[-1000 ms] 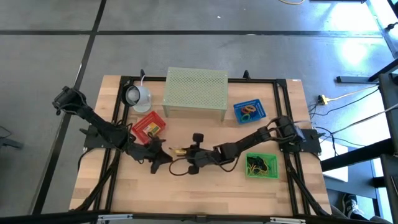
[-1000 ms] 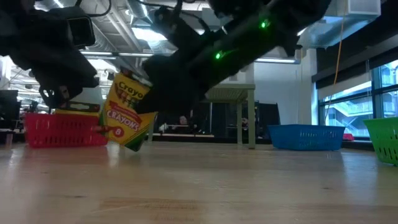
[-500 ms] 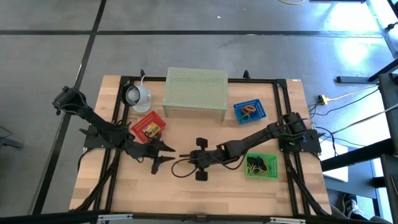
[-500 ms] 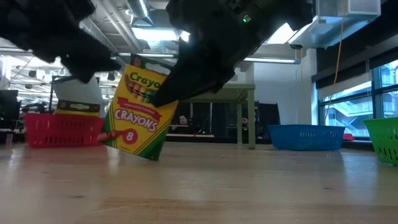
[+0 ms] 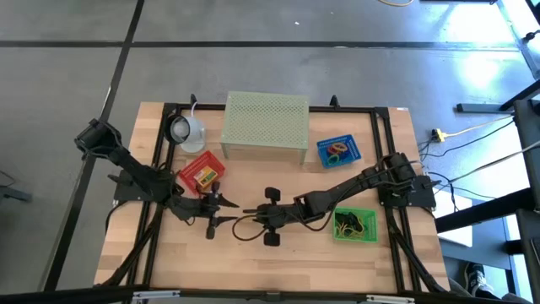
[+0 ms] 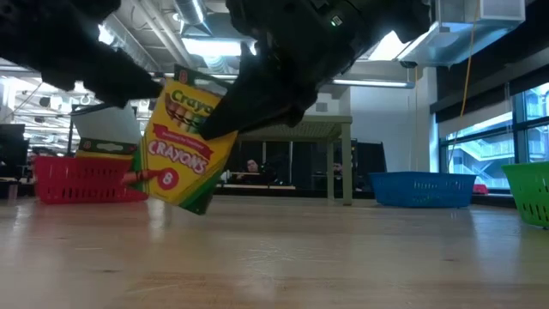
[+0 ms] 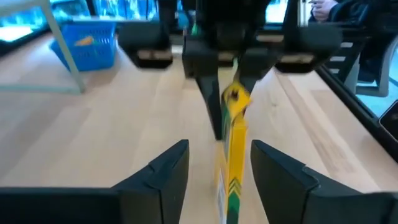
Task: Pick & Place Office Desk Supplies
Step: Put the yellow crayon box into the red bin
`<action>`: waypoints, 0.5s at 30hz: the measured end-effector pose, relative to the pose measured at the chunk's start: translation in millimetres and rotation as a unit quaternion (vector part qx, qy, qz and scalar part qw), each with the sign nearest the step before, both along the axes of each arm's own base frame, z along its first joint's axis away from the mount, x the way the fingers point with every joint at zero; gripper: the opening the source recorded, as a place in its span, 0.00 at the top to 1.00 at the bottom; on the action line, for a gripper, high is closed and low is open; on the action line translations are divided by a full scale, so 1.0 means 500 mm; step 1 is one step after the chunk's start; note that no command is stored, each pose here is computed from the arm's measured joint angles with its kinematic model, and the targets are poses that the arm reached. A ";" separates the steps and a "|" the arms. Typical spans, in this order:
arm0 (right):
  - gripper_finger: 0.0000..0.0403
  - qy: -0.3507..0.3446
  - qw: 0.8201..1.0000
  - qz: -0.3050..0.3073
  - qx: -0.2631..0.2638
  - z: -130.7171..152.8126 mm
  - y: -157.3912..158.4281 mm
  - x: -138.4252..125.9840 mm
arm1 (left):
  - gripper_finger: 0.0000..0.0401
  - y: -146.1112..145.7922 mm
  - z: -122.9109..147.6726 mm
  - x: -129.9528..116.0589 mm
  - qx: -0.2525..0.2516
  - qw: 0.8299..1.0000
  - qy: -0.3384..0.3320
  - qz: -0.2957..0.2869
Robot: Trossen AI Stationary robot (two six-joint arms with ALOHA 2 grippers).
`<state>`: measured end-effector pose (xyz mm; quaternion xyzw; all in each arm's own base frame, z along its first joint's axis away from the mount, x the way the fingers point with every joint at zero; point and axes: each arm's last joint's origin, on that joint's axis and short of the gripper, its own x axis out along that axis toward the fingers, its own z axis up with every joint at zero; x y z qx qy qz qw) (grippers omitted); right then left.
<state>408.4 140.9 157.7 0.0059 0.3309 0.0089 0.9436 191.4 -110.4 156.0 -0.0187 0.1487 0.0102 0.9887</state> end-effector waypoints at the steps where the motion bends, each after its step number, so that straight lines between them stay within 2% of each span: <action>1: 0.89 -0.005 1.000 0.001 0.000 0.001 0.000 0.001 | 0.58 0.000 -0.005 0.002 -0.008 1.000 0.005 0.001; 6: 0.89 -0.030 1.000 -0.002 -0.009 0.009 0.001 0.007 | 0.56 -0.011 -0.025 0.013 -0.035 0.999 0.009 -0.016; 15: 0.89 -0.038 0.999 0.002 -0.008 0.011 0.005 0.007 | 0.57 -0.022 -0.055 0.034 -0.017 1.000 0.024 0.004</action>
